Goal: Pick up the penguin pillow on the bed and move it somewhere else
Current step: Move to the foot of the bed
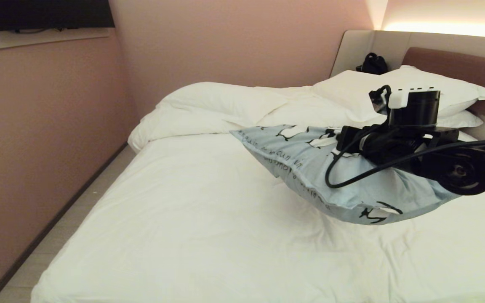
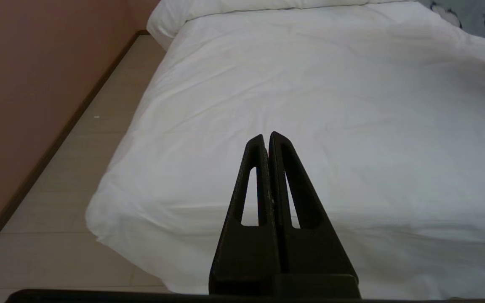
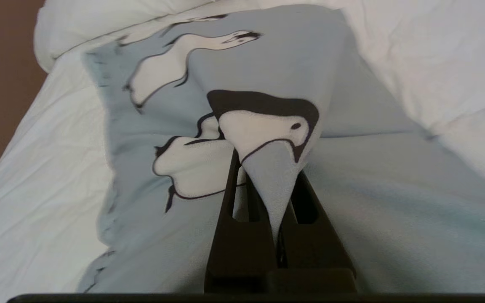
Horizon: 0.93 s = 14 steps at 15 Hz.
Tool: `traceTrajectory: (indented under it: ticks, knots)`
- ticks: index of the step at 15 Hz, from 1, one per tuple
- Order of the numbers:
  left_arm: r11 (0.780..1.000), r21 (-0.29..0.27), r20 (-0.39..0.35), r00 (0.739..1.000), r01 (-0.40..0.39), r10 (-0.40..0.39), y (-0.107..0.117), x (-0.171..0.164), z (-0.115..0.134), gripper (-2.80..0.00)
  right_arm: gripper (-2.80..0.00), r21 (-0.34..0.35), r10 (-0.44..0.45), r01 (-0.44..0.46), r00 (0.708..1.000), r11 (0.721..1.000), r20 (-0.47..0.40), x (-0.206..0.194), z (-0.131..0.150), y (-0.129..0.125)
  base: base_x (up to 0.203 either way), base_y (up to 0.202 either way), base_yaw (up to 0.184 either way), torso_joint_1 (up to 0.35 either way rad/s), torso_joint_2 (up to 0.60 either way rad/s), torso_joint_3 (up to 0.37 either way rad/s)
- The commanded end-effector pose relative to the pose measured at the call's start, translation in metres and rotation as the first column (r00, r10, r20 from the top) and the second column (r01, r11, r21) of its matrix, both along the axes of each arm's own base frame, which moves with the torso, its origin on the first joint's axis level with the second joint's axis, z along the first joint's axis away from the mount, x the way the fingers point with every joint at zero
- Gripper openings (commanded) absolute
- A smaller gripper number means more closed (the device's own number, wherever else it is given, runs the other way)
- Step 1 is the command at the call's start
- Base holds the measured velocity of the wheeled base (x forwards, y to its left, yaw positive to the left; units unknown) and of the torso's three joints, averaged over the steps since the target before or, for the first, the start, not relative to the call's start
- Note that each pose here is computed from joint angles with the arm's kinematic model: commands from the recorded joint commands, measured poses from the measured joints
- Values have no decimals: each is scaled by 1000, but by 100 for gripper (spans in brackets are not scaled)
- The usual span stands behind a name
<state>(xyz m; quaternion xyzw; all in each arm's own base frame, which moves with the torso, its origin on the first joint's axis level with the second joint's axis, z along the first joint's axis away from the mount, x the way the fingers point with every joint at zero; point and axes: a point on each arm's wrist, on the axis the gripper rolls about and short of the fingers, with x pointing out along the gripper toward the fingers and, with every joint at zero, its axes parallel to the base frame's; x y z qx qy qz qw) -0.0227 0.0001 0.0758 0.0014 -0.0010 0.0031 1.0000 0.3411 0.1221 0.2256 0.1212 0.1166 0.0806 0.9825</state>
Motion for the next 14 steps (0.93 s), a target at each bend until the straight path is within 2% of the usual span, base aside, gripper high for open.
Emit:
traceTrajectory:
  ticks: [1, 8, 14]
  knots:
    - [1000, 0, 0, 1000, -2, 2, 0, 0, 0, -280, -280, 32, 11, -12, 999, 999, 32, 10, -6, 0, 0, 187, -1, 7, 2, -1]
    - [1000, 0, 0, 1000, -2, 2, 0, 0, 0, -280, -280, 43, 21, -22, 1000, 999, 23, 15, -11, -1, 0, 196, 1, 2, 2, 2]
    - [1000, 0, 0, 1000, 0, 0, 0, 0, 0, -280, -280, 35, 18, -19, 1000, 999, 9, 35, -28, 6, 0, 194, 1, 2, 2, 0]
